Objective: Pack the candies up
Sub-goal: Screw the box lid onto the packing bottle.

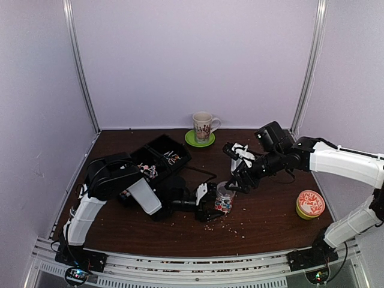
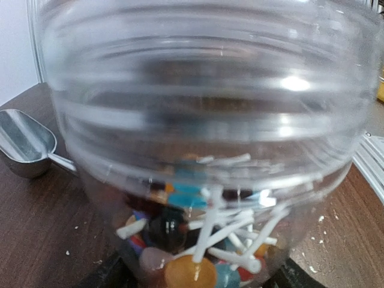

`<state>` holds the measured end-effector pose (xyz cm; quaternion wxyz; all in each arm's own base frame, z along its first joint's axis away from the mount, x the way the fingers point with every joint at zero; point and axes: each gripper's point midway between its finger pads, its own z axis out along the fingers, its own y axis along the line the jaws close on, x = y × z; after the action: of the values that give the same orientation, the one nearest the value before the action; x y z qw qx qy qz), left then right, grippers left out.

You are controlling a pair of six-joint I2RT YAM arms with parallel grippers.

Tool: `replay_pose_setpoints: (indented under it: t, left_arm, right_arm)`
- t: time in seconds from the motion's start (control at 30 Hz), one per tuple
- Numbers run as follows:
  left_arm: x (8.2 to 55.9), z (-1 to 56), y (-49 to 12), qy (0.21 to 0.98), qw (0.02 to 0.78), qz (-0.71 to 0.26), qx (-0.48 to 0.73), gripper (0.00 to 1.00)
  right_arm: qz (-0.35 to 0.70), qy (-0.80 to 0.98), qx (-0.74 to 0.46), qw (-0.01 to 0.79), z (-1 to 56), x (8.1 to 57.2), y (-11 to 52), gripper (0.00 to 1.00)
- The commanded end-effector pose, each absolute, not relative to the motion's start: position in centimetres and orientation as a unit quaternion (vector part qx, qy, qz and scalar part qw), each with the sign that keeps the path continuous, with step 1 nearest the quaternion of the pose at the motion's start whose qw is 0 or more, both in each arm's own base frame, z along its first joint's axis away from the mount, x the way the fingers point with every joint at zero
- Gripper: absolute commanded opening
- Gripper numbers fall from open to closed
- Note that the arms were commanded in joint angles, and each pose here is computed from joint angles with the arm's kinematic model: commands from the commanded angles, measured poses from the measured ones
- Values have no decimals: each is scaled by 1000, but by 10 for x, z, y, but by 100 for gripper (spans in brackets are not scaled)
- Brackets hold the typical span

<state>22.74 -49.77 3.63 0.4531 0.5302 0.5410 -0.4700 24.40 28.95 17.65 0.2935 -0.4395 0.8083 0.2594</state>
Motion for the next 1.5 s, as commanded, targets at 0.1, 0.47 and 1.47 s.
replay_pose_setpoints:
  t: [0.1, 0.47, 1.47]
  left_arm:
    - [225, 49, -499, 518, 464, -484, 532, 70]
    - [225, 52, -504, 516, 456, -492, 533, 69]
    - [244, 46, -494, 559, 485, -459, 491, 52]
  right_arm:
    - [291, 821, -405, 277, 170, 259, 296, 73]
    - [311, 828, -404, 233, 156, 255, 302, 65]
    - [310, 869, -340, 179, 126, 237, 272, 11]
